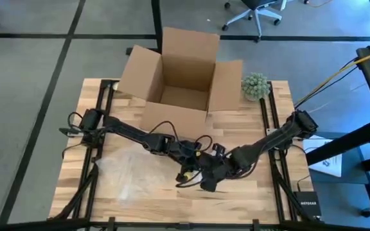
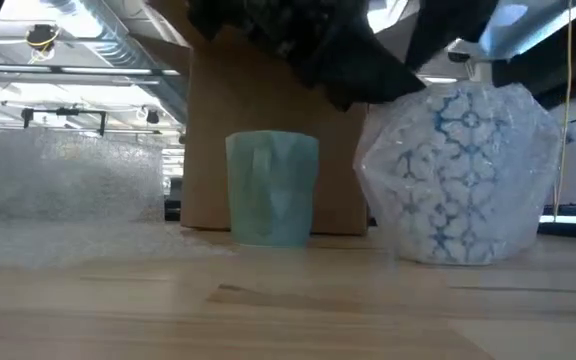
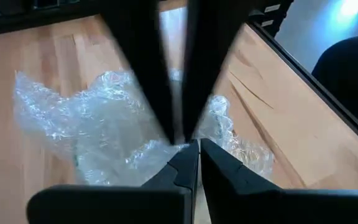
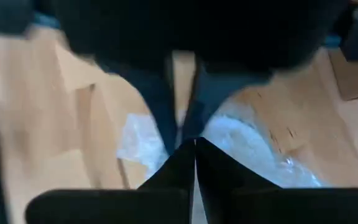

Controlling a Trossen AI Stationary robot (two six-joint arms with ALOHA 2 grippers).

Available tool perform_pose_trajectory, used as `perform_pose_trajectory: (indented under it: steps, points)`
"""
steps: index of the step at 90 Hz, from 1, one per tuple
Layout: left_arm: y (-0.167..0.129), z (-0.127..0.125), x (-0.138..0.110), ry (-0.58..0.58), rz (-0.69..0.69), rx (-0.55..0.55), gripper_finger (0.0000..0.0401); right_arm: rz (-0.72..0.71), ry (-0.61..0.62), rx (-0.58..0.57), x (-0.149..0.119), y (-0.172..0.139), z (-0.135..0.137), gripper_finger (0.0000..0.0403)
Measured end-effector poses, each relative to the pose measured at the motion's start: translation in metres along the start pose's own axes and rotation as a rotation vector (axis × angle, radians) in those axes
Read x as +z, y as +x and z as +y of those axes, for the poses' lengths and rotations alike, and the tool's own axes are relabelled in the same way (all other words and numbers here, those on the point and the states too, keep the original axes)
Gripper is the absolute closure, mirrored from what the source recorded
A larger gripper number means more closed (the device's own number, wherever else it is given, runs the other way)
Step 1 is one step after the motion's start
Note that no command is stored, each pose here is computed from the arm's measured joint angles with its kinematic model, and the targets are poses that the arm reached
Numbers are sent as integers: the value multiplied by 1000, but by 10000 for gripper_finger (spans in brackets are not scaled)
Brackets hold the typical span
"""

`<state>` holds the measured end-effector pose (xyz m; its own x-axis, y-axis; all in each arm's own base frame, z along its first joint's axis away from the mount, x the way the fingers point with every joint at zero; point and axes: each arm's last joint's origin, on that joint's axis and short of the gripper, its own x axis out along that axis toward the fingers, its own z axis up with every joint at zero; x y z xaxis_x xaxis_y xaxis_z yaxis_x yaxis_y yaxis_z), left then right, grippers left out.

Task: Wrap mug
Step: Wrap the bottom white blue floral mug glass

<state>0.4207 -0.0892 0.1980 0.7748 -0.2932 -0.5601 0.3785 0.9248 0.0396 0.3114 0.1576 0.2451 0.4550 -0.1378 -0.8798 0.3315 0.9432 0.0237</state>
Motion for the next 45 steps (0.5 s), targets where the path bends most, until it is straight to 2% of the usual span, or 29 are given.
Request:
perform_pose_trajectory:
  steps: [22, 36, 45]
  points:
    - [0, -2, -1, 12, 8, -8, 401, -37, 8, 10, -18, 25, -3, 403]
    - [0, -1, 1, 20, -6, 1, 401, 17, -5, -21, -31, 42, -10, 403]
    - [0, -1, 1, 24, -12, 2, 401, 8, 11, 3, -37, 47, -13, 403]
